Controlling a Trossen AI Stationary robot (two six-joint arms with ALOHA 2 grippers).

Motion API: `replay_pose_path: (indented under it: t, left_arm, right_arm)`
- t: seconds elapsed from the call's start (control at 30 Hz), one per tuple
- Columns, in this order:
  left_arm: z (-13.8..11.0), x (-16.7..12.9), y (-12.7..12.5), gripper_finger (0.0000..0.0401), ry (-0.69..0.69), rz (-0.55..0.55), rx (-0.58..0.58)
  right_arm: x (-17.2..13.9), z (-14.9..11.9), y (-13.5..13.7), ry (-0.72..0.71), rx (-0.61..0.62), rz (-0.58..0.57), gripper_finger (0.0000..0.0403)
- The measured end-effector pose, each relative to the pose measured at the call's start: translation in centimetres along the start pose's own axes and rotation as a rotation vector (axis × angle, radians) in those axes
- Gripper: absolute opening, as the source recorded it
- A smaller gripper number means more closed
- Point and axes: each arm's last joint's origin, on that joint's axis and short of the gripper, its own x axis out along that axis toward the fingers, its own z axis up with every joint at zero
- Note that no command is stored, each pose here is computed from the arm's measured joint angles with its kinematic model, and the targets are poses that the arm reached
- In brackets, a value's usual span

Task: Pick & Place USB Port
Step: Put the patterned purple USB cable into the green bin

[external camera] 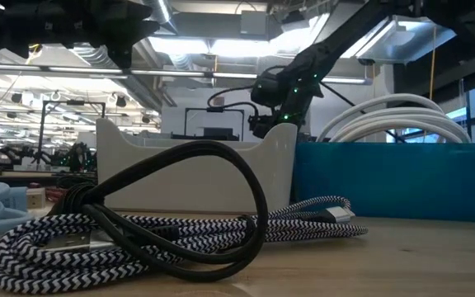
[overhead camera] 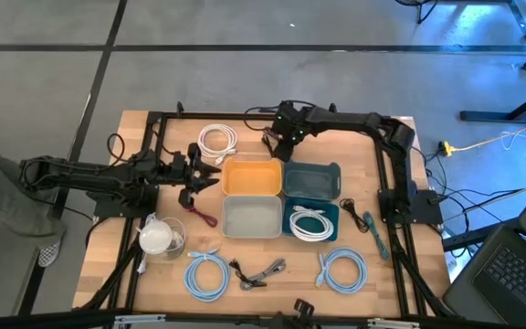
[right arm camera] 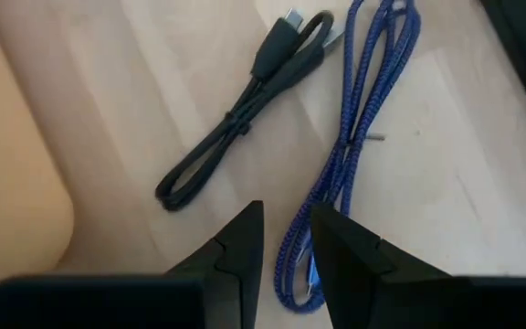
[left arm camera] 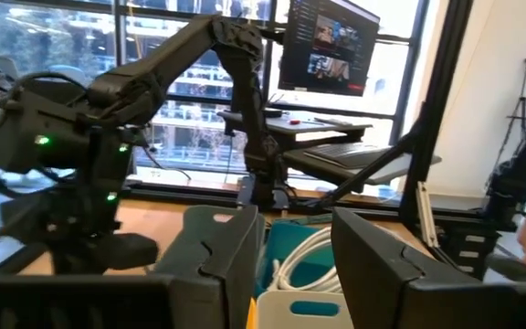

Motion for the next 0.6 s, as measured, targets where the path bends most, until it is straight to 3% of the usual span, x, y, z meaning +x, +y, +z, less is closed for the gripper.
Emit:
replay_pose_path:
  t: [0.33,0.53,0.6]
  left_arm:
    - [0.0,0.0,0.0,0.0132,0.001,-0.007,-0.015]
    - [0.0,0.0,0.0,0.0132,0.001,-0.007,-0.015]
    - [0.0,0.0,0.0,0.0132,0.001,-0.007,-0.015]
  right_arm:
    - [2.4,-0.6,-0.6,0.052,0.008,-0.014,0.0094]
    - [2.2,-0.6,-0.6,0.063,0.008,-0.020,0.0019]
    - [1.8,-0.3,-0.6,0.076,0.008,-0.019,0.0016]
